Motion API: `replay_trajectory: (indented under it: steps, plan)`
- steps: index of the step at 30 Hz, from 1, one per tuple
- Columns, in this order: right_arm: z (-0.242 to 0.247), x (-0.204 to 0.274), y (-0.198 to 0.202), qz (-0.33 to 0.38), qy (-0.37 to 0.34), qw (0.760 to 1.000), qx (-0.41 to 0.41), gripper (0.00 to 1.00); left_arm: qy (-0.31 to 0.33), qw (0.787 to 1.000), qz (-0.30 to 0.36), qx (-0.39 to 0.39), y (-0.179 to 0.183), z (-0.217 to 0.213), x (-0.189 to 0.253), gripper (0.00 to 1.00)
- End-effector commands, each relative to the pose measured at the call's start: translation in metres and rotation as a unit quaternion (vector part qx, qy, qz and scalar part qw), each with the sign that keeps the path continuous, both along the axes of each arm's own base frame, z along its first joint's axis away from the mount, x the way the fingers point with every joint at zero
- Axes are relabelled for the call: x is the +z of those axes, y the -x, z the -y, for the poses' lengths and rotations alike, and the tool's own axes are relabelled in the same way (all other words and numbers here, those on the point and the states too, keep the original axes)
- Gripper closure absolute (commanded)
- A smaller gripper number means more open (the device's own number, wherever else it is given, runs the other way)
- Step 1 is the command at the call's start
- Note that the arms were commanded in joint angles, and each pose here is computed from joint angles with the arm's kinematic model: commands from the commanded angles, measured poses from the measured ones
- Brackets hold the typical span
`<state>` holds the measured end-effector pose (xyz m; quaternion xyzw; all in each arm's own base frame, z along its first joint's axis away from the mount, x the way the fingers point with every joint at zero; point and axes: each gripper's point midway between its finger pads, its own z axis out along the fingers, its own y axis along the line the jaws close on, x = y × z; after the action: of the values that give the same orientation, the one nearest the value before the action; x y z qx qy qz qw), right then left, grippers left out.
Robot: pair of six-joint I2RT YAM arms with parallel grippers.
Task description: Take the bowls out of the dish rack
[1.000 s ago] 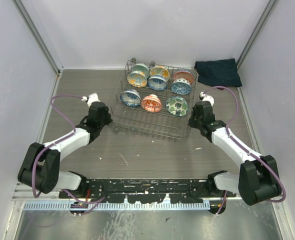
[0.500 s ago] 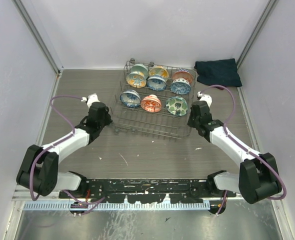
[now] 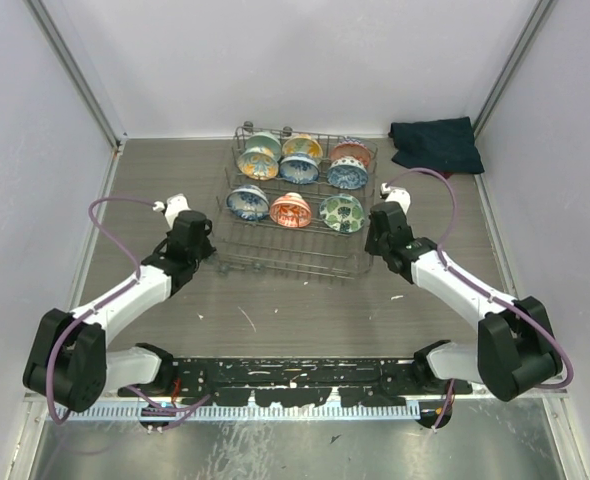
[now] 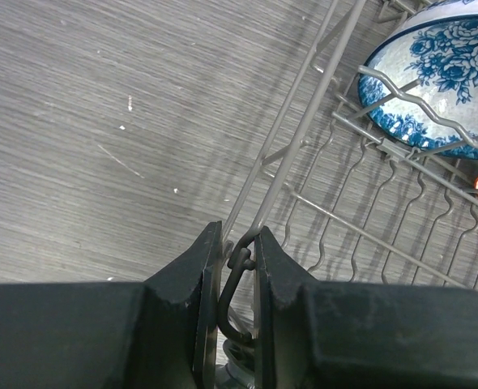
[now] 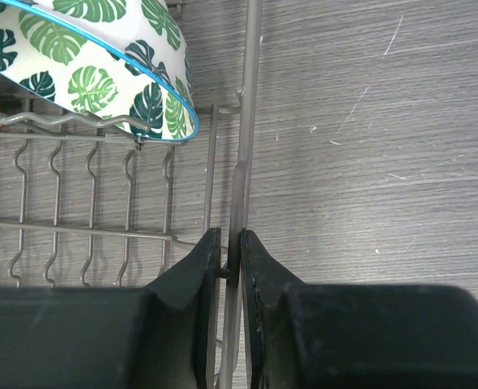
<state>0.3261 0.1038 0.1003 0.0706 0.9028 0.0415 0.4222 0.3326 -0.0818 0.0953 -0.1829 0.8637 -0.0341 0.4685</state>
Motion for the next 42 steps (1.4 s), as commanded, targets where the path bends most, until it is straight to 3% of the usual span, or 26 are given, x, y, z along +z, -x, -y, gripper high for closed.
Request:
replay_trajectory:
  steps: [1, 20, 42]
  plan:
    - [-0.024, 0.026, -0.015, 0.038, -0.021, 0.999, 0.025, 0.99, -0.024, 0.995, 0.059, 0.078, -0.007, -0.037, 0.029, 1.00]
    - [-0.054, 0.019, 0.003, 0.010, -0.035, 0.995, 0.095, 0.99, -0.016, 0.993, 0.059, 0.104, 0.009, -0.061, 0.033, 1.00]
    - [-0.079, 0.003, 0.047, -0.002, -0.038, 0.994, 0.101, 0.99, 0.006, 0.993, 0.067, 0.097, 0.054, -0.068, 0.042, 1.00]
